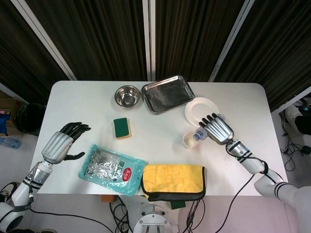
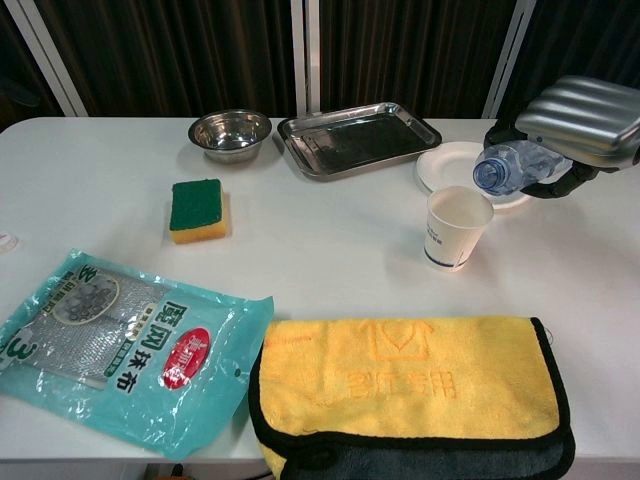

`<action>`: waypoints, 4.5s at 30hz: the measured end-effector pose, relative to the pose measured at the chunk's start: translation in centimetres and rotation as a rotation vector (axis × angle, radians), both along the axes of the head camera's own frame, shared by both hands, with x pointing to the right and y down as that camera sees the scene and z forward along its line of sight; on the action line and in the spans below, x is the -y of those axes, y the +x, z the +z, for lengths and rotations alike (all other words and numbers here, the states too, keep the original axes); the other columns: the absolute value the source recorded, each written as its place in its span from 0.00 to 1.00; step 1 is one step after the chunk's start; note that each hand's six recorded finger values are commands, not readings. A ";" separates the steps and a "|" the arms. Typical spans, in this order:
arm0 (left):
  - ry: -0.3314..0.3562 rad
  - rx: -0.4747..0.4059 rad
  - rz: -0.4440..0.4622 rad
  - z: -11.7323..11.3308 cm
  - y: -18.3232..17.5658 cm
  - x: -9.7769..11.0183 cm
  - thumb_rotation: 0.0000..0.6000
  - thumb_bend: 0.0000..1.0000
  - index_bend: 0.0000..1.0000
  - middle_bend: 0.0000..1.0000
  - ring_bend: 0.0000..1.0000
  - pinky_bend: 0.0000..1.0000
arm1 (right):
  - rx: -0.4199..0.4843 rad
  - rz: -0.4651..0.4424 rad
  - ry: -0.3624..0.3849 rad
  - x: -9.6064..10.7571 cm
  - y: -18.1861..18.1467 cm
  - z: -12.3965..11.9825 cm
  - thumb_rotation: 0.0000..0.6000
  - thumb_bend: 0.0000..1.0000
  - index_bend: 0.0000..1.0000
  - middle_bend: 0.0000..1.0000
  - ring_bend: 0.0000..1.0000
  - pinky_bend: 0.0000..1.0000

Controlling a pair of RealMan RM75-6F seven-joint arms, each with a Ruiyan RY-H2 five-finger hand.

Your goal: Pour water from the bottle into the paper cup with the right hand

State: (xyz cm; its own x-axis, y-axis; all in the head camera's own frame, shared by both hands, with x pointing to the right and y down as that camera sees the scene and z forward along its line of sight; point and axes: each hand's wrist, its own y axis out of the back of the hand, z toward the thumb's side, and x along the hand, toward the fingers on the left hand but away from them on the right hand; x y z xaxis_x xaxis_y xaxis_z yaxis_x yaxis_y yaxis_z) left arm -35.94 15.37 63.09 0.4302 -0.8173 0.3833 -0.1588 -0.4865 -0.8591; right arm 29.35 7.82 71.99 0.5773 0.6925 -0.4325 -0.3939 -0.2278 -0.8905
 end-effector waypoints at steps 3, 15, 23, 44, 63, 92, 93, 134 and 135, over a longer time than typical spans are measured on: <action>0.000 -0.001 0.000 0.0 0.0 0.0 0.99 0.13 0.19 0.17 0.12 0.17 | -0.006 -0.003 0.006 0.2 0.1 -0.1 1.00 0.58 0.74 0.55 0.41 0.45; -0.004 -0.003 0.000 0.2 0.0 0.0 0.99 0.13 0.19 0.17 0.12 0.17 | -0.069 -0.036 0.046 0.7 0.8 -0.3 1.00 0.58 0.75 0.55 0.41 0.45; -0.004 -0.003 -0.001 0.2 -0.1 0.0 0.99 0.13 0.19 0.17 0.12 0.17 | -0.096 -0.053 0.051 0.9 0.6 -0.1 1.00 0.58 0.76 0.55 0.41 0.45; -0.006 -0.003 -0.008 0.2 -0.6 0.0 0.99 0.13 0.19 0.17 0.12 0.17 | -0.126 -0.072 0.065 1.5 -0.7 0.1 1.00 0.58 0.77 0.55 0.41 0.46; -0.006 -0.003 -0.010 0.3 -0.7 0.1 0.99 0.13 0.19 0.17 0.12 0.17 | -0.136 -0.085 0.071 1.7 -1.1 0.0 1.00 0.58 0.78 0.55 0.41 0.46; -0.009 -0.003 -0.012 0.4 -0.8 0.1 0.99 0.13 0.19 0.17 0.12 0.17 | -0.110 -0.038 0.042 1.7 -0.8 0.1 1.00 0.59 0.80 0.55 0.42 0.46; -0.009 -0.002 -0.012 0.4 -0.8 0.1 0.99 0.13 0.19 0.17 0.12 0.17 | -0.105 -0.031 0.039 1.7 -0.7 0.1 1.00 0.59 0.80 0.55 0.42 0.46; -0.035 0.017 0.013 1.1 0.2 -0.5 0.99 0.13 0.19 0.17 0.12 0.17 | 0.913 1.003 -0.590 -1.9 7.8 -0.6 1.00 0.58 0.79 0.55 0.41 0.46; -0.039 0.020 0.014 1.2 0.2 -0.5 0.99 0.13 0.19 0.17 0.12 0.17 | 0.905 0.997 -0.586 -2.1 8.1 -0.3 1.00 0.58 0.79 0.55 0.41 0.46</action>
State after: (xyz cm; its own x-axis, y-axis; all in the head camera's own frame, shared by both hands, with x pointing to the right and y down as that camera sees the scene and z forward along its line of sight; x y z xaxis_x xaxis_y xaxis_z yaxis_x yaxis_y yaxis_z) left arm -35.76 15.88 64.28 0.4331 -0.7957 0.4233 -0.1347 -0.5215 -0.8425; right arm 37.41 9.88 71.65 0.1972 0.8151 -0.5448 0.7695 -0.4730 -0.4291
